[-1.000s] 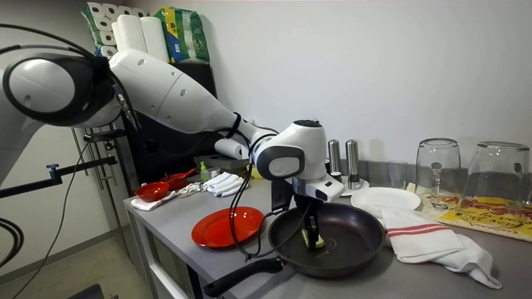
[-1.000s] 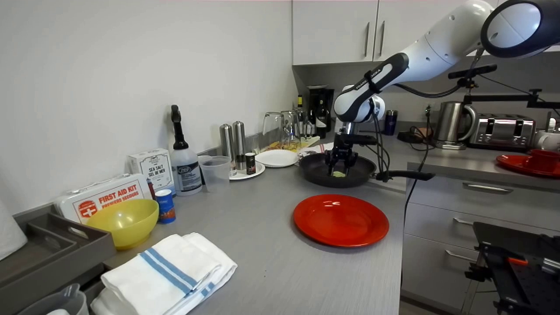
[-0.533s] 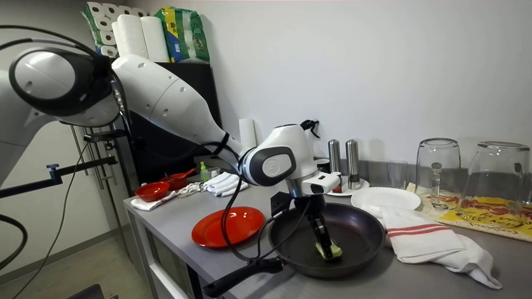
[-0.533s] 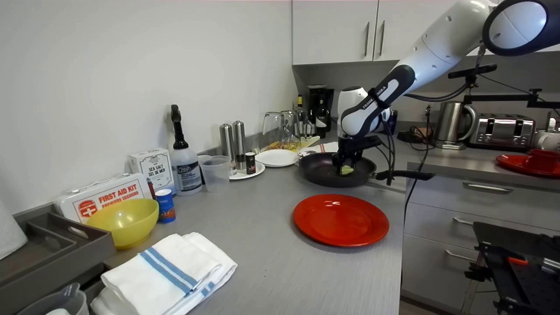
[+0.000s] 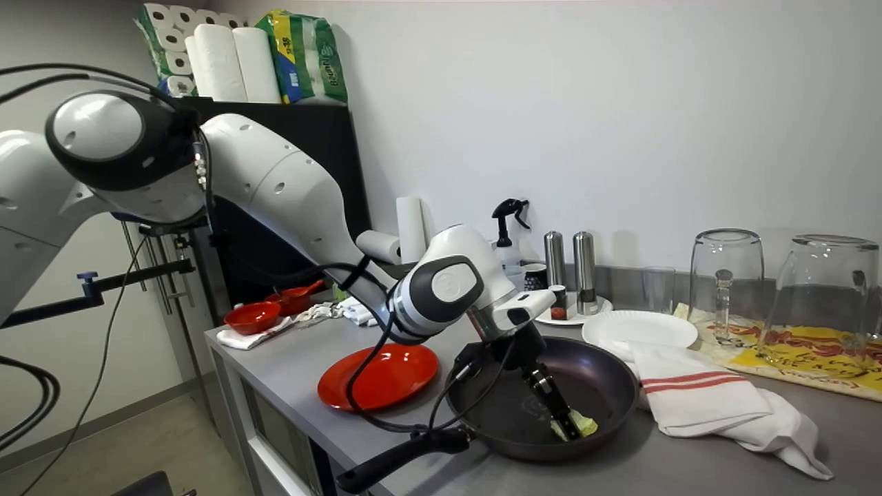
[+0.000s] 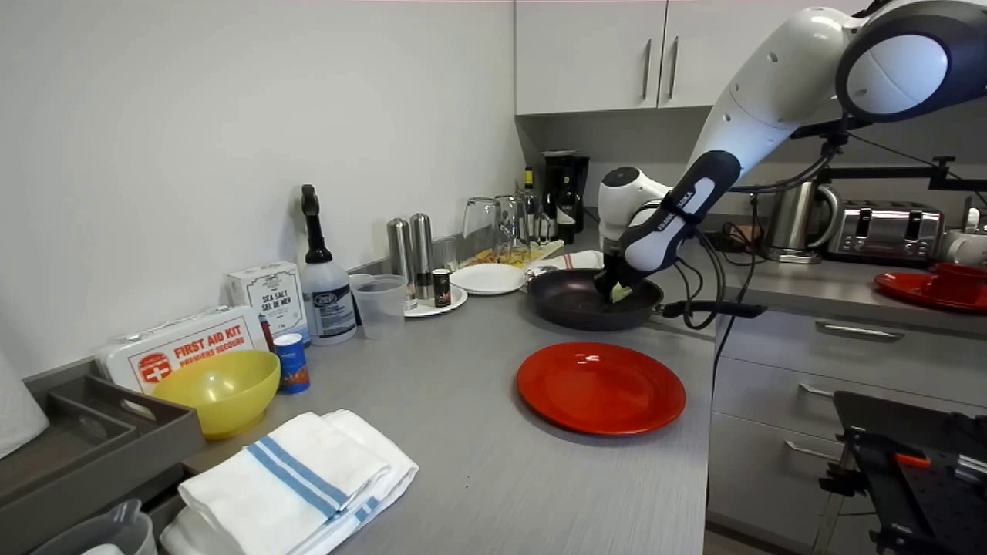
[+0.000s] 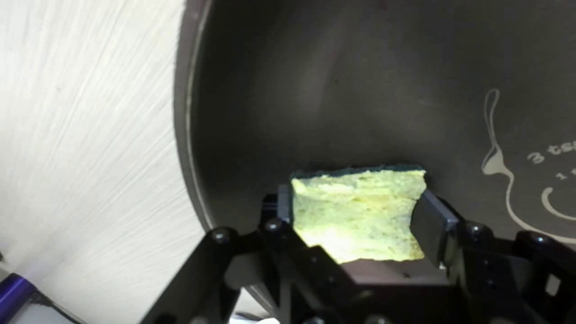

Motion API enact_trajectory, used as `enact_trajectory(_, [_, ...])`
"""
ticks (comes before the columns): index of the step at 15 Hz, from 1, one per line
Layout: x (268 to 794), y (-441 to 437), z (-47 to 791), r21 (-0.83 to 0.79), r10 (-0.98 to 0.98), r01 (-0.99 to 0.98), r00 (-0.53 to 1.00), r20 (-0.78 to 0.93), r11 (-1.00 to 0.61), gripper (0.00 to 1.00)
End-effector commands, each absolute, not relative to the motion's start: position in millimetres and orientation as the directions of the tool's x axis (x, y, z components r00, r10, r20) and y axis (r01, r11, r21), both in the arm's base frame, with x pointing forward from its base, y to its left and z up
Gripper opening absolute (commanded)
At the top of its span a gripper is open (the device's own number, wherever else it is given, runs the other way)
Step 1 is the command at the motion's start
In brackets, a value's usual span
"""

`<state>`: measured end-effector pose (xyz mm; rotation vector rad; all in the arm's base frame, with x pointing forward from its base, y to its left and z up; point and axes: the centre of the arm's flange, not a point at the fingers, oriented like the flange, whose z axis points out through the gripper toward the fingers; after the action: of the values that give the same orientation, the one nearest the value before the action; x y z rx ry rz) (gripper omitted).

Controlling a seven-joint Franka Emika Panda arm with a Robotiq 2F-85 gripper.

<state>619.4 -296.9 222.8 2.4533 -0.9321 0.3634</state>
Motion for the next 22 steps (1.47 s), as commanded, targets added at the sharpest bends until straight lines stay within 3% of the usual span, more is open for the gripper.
enact_trajectory(1, [613.7, -283.5, 219.1, 0.277, -0.632, -0.693, 0.721, 0.284, -0.666, 0.39])
enact_trajectory(13, [634.9, -237.0, 227.3, -0.049, -0.65, -0.657, 0.752, -0.11, -0.752, 0.39])
enact_trajectory(18, [639.7, -250.4, 223.3, 0.089, -0.696, -0.695, 0.718, 0.031, -0.713, 0.39])
enact_trajectory(22, [649.1, -266.5, 220.3, 0.102, -0.701, -0.744, 0.66, 0.271, -0.661, 0.39])
